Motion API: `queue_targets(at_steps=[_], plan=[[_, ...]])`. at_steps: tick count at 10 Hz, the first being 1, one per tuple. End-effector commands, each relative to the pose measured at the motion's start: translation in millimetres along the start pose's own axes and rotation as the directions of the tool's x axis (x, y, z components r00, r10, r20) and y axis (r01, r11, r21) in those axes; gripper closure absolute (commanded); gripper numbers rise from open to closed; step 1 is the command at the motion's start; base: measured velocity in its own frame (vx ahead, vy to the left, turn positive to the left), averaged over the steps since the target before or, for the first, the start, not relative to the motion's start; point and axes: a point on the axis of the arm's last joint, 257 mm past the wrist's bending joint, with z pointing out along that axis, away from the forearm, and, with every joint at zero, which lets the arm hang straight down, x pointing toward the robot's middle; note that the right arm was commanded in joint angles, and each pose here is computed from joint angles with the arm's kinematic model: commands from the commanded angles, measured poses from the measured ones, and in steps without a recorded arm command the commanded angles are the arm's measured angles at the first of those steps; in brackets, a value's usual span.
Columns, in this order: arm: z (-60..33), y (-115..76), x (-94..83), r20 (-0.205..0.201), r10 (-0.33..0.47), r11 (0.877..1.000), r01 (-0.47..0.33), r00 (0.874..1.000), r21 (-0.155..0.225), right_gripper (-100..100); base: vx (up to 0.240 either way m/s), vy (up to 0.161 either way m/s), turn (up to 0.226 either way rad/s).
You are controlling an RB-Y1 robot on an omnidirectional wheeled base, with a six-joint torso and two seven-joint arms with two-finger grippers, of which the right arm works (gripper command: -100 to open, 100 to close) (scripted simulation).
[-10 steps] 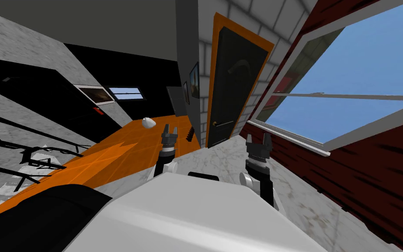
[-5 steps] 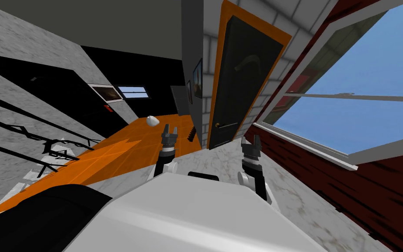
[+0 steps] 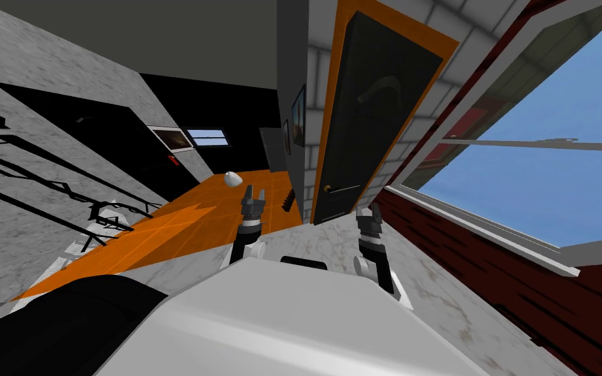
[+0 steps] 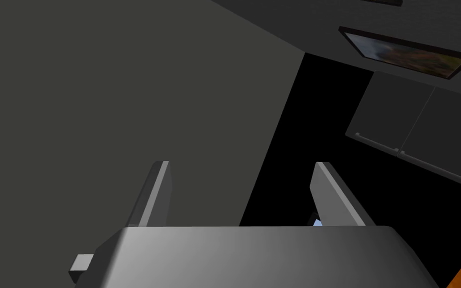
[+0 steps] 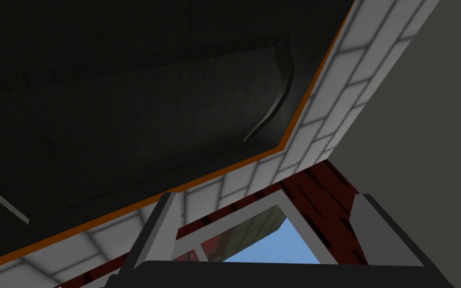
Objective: Pull the door open
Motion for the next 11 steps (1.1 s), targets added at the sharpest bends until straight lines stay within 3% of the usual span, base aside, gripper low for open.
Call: queue_targets(at_steps=[1, 8, 10, 11], plan=[[-0.2, -14.5, -0.7, -0.015, 0.0, 1.0, 0.0, 1.0, 0.022, -100, 0.057, -0.038, 0.156], [-11.7, -71.3, -8.7, -0.044, -0.007, 0.992, 0.012, 0.999, 0.129, -100, 0.051, -0.038, 0.109], [-19.9, -92.2, -14.2, -0.046, -0.011, 0.985, 0.019, 0.999, 0.173, -100, 0.05, -0.048, 0.097], [-18.5, -97.6, -14.6, -0.058, -0.013, 0.983, 0.023, 0.998, 0.18, -100, 0.073, -0.058, 0.218]])
